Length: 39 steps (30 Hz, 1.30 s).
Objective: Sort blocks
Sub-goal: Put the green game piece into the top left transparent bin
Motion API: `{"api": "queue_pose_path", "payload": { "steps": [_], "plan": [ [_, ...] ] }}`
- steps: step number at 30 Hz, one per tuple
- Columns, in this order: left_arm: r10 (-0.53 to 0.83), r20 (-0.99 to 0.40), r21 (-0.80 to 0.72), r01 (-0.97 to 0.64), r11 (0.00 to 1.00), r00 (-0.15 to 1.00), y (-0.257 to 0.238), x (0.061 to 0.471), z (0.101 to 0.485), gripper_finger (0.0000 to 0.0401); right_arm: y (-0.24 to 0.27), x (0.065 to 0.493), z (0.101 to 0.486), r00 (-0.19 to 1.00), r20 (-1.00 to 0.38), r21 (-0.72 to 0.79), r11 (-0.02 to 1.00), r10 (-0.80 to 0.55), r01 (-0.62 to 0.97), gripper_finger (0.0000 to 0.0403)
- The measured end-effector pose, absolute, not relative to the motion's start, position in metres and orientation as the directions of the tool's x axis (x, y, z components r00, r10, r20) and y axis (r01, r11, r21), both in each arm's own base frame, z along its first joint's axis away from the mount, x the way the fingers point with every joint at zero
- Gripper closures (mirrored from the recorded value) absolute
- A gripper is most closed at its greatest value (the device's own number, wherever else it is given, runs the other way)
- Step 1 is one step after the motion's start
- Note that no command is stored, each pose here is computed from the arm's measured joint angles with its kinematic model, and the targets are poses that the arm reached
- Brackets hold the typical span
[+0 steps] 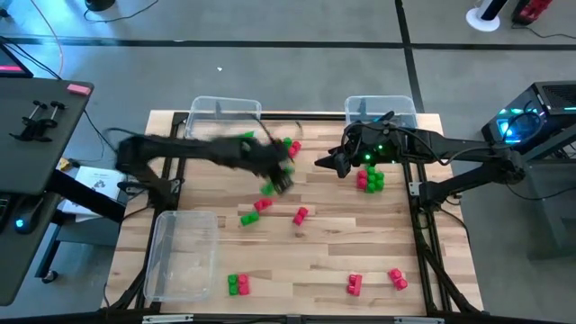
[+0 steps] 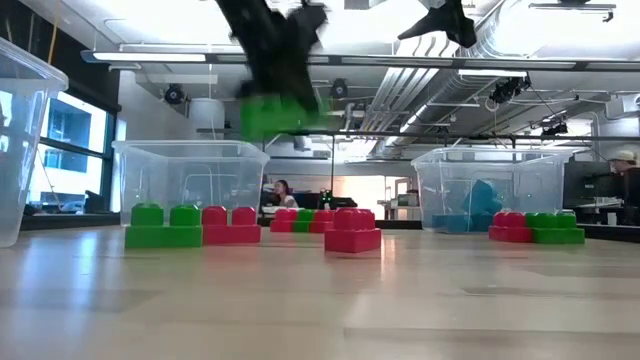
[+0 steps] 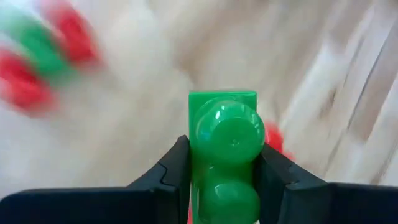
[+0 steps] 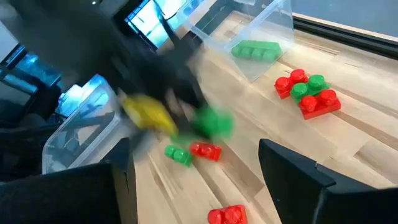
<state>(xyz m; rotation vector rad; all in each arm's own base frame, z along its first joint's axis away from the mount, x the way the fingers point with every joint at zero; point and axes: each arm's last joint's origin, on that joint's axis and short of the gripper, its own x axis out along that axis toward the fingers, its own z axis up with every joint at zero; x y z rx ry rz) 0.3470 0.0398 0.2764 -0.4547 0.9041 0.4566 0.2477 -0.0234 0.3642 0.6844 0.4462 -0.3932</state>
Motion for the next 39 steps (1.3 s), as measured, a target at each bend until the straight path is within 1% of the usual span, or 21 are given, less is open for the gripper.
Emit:
{"api": "queue_pose_path", "payload": {
  "steps": [2,4,7,8,10,14,15,17,19,22,25,28,30,33,34,36,39],
  "plan": [
    [0.323,-0.753,-0.126,-0.606,0.785,0.574,0.053,0.322,0.311,0.0310,-0.024,0.248,0.364,0.832,-0.512,0.519,0.694,-0.215,0.499,0.0187],
    [0.492,-0.682,-0.027,-0.691,0.723,0.541,0.066,0.293,0.339,0.0310,-0.024,0.248,0.364,0.829,-0.511,0.528,0.679,-0.226,0.511,0.0187],
    [0.710,-0.584,0.148,-0.809,0.569,0.393,0.085,0.251,0.365,0.0310,-0.025,0.247,0.364,0.824,-0.509,0.537,0.656,-0.249,0.530,0.0187],
    [0.748,-0.566,0.189,-0.829,0.527,0.347,0.094,0.239,0.368,0.0310,-0.025,0.247,0.364,0.823,-0.508,0.538,0.651,-0.257,0.535,0.0187],
    [0.771,-0.574,0.230,-0.850,0.474,0.275,0.112,0.221,0.367,0.0310,-0.025,0.247,0.365,0.821,-0.504,0.544,0.638,-0.270,0.544,0.0187],
    [0.745,-0.640,0.246,-0.868,0.431,0.188,0.151,0.200,0.342,0.0309,-0.026,0.248,0.365,0.822,-0.497,0.550,0.632,-0.278,0.546,0.0187],
    [0.744,-0.646,0.251,-0.872,0.421,0.173,0.159,0.198,0.335,0.0303,-0.026,0.248,0.365,0.822,-0.497,0.551,0.631,-0.277,0.546,0.0187],
    [0.721,-0.673,0.253,-0.865,0.433,0.165,0.173,0.195,0.323,0.0275,-0.026,0.248,0.365,0.823,-0.496,0.564,0.617,-0.277,0.548,0.0187],
    [0.694,-0.700,0.234,-0.864,0.447,0.169,0.183,0.193,0.317,0.0236,-0.026,0.248,0.365,0.823,-0.495,0.573,0.608,-0.278,0.550,0.0187],
    [0.669,-0.718,0.218,-0.850,0.480,0.193,0.189,0.192,0.315,0.0177,-0.026,0.248,0.365,0.823,-0.495,0.576,0.605,-0.277,0.550,0.0187],
    [0.632,-0.741,0.194,-0.829,0.524,0.227,0.187,0.190,0.319,0.0133,-0.026,0.248,0.365,0.823,-0.495,0.576,0.605,-0.277,0.550,0.0187],
    [0.565,-0.765,0.084,-0.822,0.564,0.310,0.176,0.189,0.335,0.0109,-0.026,0.248,0.365,0.823,-0.495,0.568,0.614,-0.277,0.548,0.0187],
    [0.475,-0.777,-0.039,-0.786,0.617,0.412,0.164,0.190,0.342,0.0104,-0.026,0.248,0.365,0.823,-0.495,0.564,0.618,-0.278,0.548,0.0187],
    [0.314,-0.754,-0.208,-0.663,0.719,0.577,0.134,0.197,0.352,0.0105,-0.026,0.248,0.365,0.823,-0.495,0.563,0.618,-0.278,0.548,0.0187],
    [0.276,-0.752,-0.227,-0.628,0.744,0.598,0.121,0.200,0.354,0.0106,-0.026,0.248,0.365,0.823,-0.495,0.563,0.619,-0.278,0.548,0.0187],
    [0.209,-0.772,-0.211,-0.551,0.807,0.601,0.092,0.207,0.355,0.0110,-0.026,0.248,0.365,0.823,-0.496,0.563,0.619,-0.278,0.548,0.0187],
    [0.157,-0.834,-0.112,-0.439,0.891,0.530,0.047,0.217,0.346,0.0114,-0.026,0.248,0.365,0.820,-0.500,0.560,0.618,-0.277,0.551,0.0187]
  ]
}}
